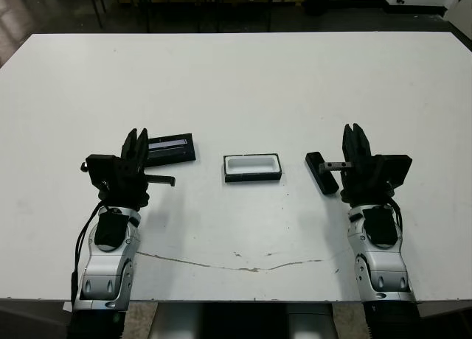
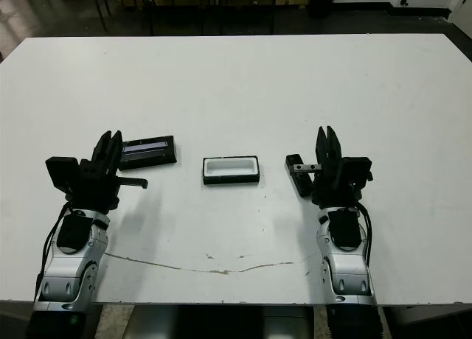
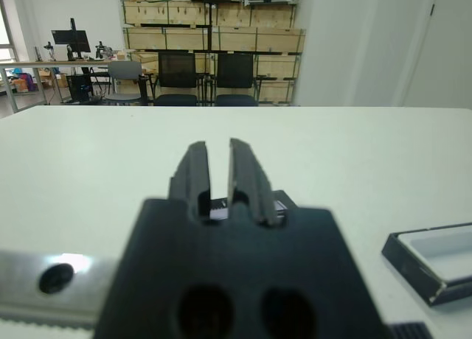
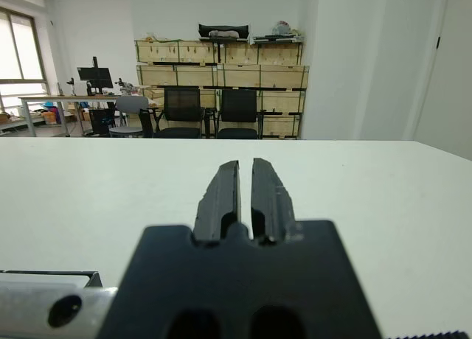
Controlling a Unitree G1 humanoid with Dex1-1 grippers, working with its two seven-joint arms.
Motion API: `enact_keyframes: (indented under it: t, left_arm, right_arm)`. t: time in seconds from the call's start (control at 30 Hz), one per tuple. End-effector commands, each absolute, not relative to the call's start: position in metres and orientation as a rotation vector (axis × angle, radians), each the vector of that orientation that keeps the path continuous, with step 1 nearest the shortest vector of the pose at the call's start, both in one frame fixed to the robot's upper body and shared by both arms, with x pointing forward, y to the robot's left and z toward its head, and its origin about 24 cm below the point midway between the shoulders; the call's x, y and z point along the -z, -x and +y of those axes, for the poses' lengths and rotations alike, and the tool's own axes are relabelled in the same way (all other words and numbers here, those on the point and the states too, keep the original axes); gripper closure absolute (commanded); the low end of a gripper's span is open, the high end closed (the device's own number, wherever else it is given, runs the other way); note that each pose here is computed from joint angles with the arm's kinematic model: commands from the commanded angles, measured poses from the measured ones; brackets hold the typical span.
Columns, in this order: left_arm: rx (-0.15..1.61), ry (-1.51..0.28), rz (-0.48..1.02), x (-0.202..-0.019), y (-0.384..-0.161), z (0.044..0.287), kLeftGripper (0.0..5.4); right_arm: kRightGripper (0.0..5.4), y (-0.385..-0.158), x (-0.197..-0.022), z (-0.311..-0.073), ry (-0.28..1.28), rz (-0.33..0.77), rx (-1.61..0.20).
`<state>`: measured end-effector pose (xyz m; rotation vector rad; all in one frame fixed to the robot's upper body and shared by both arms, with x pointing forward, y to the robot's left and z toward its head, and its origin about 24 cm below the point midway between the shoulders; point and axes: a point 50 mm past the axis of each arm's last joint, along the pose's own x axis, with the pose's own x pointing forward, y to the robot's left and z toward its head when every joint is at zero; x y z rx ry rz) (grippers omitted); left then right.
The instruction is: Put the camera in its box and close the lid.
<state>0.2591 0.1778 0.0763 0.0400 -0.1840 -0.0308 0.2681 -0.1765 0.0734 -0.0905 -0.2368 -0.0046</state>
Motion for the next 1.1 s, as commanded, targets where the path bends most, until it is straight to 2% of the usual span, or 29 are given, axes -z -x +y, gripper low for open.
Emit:
enact_keyframes:
  t: [0.03,0.47,0.63,0.77,1.1]
  left_arm:
    - [0.021,-0.032,-0.149,-0.068,-0.256,0.181,5.38]
    - [0.012,-0.035,-0.147,-0.069,-0.257,0.18,5.38]
    - [0.011,-0.035,-0.147,-0.07,-0.255,0.179,5.4]
    - [0.015,-0.039,-0.148,-0.07,-0.255,0.179,5.4]
    - [0.02,-0.036,-0.146,-0.069,-0.258,0.178,5.4]
  right_arm:
    - [5.4,-0.266,-0.068,-0.179,0.089,-0.204,0.005]
    - [5.4,-0.265,-0.068,-0.181,0.098,-0.183,-0.011]
    - [5.31,-0.257,-0.076,-0.186,0.139,-0.088,-0.071]
    - [4.66,-0.246,-0.088,-0.189,0.215,-0.001,-0.142]
    - [2.43,-0.238,-0.101,-0.192,0.217,0.119,-0.248]
